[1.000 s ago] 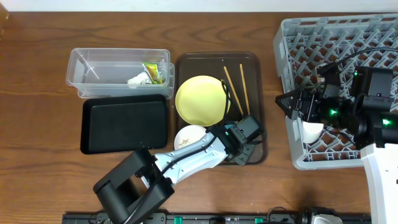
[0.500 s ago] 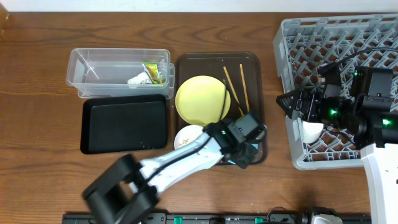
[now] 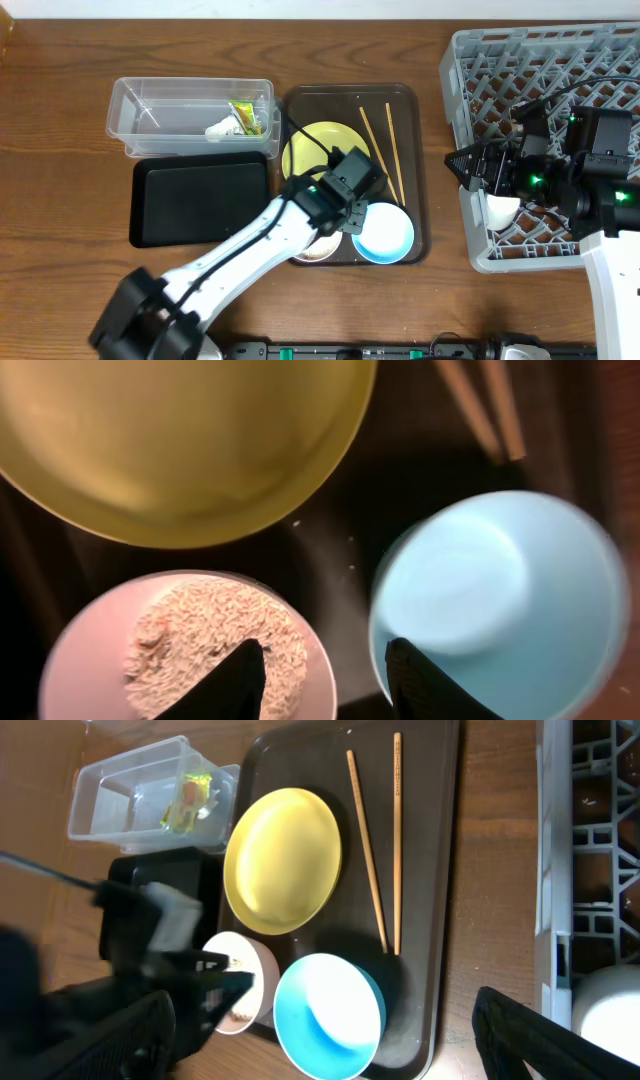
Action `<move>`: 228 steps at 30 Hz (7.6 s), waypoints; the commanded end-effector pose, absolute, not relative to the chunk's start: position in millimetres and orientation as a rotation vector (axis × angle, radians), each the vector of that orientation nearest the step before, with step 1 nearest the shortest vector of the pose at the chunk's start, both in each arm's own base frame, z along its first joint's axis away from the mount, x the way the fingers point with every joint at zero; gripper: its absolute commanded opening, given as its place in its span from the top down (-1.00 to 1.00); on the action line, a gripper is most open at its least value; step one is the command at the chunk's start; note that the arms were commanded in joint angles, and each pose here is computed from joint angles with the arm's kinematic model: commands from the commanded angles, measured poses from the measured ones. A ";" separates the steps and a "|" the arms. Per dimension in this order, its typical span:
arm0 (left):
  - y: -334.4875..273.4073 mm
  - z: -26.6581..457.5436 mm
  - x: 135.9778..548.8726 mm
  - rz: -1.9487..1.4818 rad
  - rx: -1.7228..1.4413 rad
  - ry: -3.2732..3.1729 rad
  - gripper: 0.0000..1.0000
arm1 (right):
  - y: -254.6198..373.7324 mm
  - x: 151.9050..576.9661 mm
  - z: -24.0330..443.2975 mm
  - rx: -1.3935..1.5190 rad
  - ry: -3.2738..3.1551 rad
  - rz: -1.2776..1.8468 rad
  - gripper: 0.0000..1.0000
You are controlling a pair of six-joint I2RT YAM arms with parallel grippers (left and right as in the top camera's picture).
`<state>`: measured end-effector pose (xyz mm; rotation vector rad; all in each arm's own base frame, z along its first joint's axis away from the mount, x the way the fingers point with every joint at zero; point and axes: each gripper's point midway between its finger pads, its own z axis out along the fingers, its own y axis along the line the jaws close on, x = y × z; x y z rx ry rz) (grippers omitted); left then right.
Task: Sort waste into correct bins and load items into the dishwasher rack
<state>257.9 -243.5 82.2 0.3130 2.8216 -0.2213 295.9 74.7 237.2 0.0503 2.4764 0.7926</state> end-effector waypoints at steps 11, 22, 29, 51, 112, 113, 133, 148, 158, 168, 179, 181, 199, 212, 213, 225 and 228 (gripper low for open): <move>-245.7 32.1 249.2 -0.191 0.177 2.978 0.44 | 77.1 294.5 239.7 0.029 2.478 0.792 -0.86; -241.9 19.8 237.6 -0.139 0.175 3.038 0.56 | 77.0 294.4 239.5 0.029 2.478 0.792 -0.86; -243.8 26.7 239.5 -0.154 0.197 3.024 0.88 | 77.0 294.4 239.3 0.029 2.479 0.791 -0.86; -195.4 205.1 280.6 -1.186 0.175 2.691 0.87 | 75.4 294.3 238.0 0.035 2.485 0.779 -0.86; -49.2 168.9 304.3 -1.730 -0.217 2.076 0.88 | 69.4 295.3 234.4 0.053 2.498 0.728 -0.98; -47.9 160.1 304.1 -1.692 -0.243 2.131 0.88 | 69.4 295.3 234.4 0.053 2.498 0.728 -0.99; -48.9 169.8 306.5 -1.775 -0.294 2.086 0.88 | 69.4 295.3 234.4 0.053 2.498 0.728 -0.99; -66.0 154.6 289.8 -1.737 -0.344 2.263 0.88 | 69.4 295.3 234.4 0.053 2.498 0.728 -0.99; -51.2 161.8 266.5 -1.036 -0.303 2.538 0.88 | 69.4 295.3 234.4 0.053 2.498 0.728 -0.99; -124.3 145.6 247.2 -0.660 0.215 2.677 0.88 | 69.4 295.3 234.4 0.053 2.498 0.728 -0.98; -206.7 81.5 248.7 -0.358 0.459 2.739 0.72 | 69.4 295.3 234.4 0.053 2.498 0.728 -0.98; -215.4 74.6 250.7 -0.373 0.440 2.744 0.68 | 69.4 295.3 234.4 0.053 2.498 0.728 -0.99; -204.7 191.2 267.4 -0.461 0.310 2.361 -0.66 | 69.4 295.3 234.4 0.053 2.498 0.728 -0.99; -121.4 283.8 264.6 -0.188 0.096 2.012 -0.75 | 69.4 295.3 234.4 0.053 2.498 0.728 -0.99; -115.0 285.5 264.3 -0.160 0.076 2.003 -0.76 | 69.4 295.3 234.4 0.053 2.498 0.728 -0.99; -53.6 273.6 258.3 -0.201 0.031 1.903 -0.77 | 69.4 295.3 234.4 0.053 2.498 0.728 -0.98; -37.5 267.8 255.3 -0.195 -0.003 1.821 -0.77 | 69.4 295.3 234.4 0.053 2.498 0.728 -0.98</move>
